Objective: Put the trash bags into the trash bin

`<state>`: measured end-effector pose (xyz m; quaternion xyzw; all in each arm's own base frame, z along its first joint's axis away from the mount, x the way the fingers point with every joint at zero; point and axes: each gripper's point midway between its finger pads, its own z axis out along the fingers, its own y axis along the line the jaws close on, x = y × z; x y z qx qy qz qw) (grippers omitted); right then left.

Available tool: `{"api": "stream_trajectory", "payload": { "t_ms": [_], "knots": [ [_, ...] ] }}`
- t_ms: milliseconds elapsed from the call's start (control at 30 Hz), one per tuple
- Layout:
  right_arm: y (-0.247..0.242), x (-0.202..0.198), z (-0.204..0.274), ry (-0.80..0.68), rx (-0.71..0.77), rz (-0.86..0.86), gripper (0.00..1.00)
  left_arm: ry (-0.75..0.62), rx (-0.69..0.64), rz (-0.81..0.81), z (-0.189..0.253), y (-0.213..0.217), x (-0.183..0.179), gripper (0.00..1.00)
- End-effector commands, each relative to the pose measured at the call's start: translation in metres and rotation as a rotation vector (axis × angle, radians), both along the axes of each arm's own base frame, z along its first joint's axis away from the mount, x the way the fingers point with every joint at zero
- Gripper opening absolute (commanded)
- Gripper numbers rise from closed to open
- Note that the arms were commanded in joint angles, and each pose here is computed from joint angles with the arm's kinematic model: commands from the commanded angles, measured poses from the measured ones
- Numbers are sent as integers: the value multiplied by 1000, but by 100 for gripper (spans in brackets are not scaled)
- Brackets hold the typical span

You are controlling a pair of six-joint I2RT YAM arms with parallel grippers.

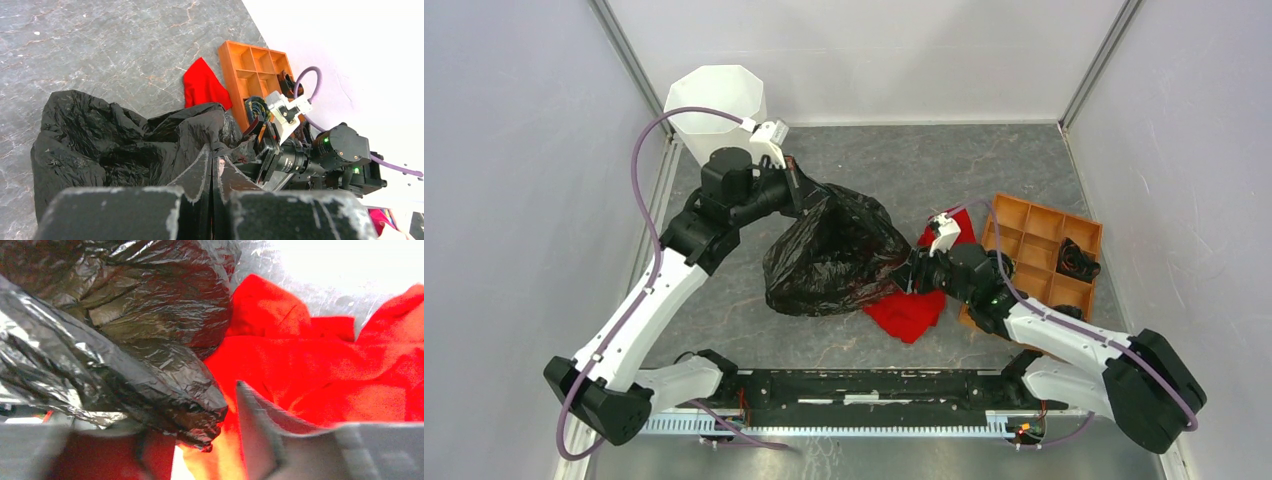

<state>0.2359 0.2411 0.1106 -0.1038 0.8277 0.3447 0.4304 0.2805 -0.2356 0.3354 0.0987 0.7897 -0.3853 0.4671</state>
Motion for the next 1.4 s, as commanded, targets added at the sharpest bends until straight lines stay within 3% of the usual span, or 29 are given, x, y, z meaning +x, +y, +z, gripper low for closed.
{"api": "stream_trajectory", "payload": {
  "t_ms": [0, 100, 133, 200, 300, 333, 400, 500, 533, 600, 667, 733, 800, 867, 933, 1000, 1100, 1167, 1233, 1367],
  "knots": [
    [14, 16, 32, -87, 142, -29, 36, -19, -22, 107, 9, 17, 1, 2],
    [24, 27, 42, -77, 157, -32, 5, 8, 34, 279, -17, 41, 19, 2],
    [25, 36, 45, -74, 136, -51, 1, -5, 63, 317, -22, 46, 28, 2],
    [24, 67, 70, -118, 88, -105, 1, -3, 160, 391, -30, 56, 57, 2],
    [23, 114, 130, -150, 7, -127, 0, -43, 159, 425, 26, 57, 90, 2],
    [28, 124, 180, -230, 18, -102, 0, -105, 100, 396, 65, 51, 92, 2],
    [35, 117, 275, -436, 71, -14, 0, -292, -49, 283, 151, 35, 76, 2],
    [25, 62, 393, -809, 232, 78, 1, -633, -281, 74, 261, 26, 4, 2],
    [16, 42, 418, -901, 268, 86, 1, -734, -342, 17, 283, 28, -24, 2],
    [4, 20, 432, -1002, 282, 99, 1, -828, -396, -9, 282, 36, -50, 2],
    [2, 12, 409, -1035, 245, 130, 1, -800, -376, 90, 256, 50, -43, 2],
    [2, 22, 361, -995, 191, 112, 1, -648, -291, 265, 197, 68, -12, 2],
    [3, 43, 293, -857, 103, 76, 1, -401, -156, 482, 106, 93, 21, 2],
    [8, 55, 213, -673, 8, 91, 1, -135, 22, 673, -1, 125, 29, 2],
    [15, 48, 144, -509, -15, 151, 1, 12, 112, 680, -73, 131, 15, 2],
    [26, 19, 108, -436, 69, 267, 1, 93, 82, 643, -113, 127, -4, 2],
    [26, -6, 92, -394, 160, 304, 1, 39, -43, 571, -105, 120, -25, 2],
    [23, 1, 97, -392, 109, 285, 1, -30, -92, 537, -80, 116, -28, 2],
    [24, 13, 125, -436, 53, 287, 1, -96, -108, 494, -45, 110, -26, 2],
    [22, 23, 215, -581, 31, 269, 1, -273, -149, 324, 70, 86, -32, 2]
  ]
}}
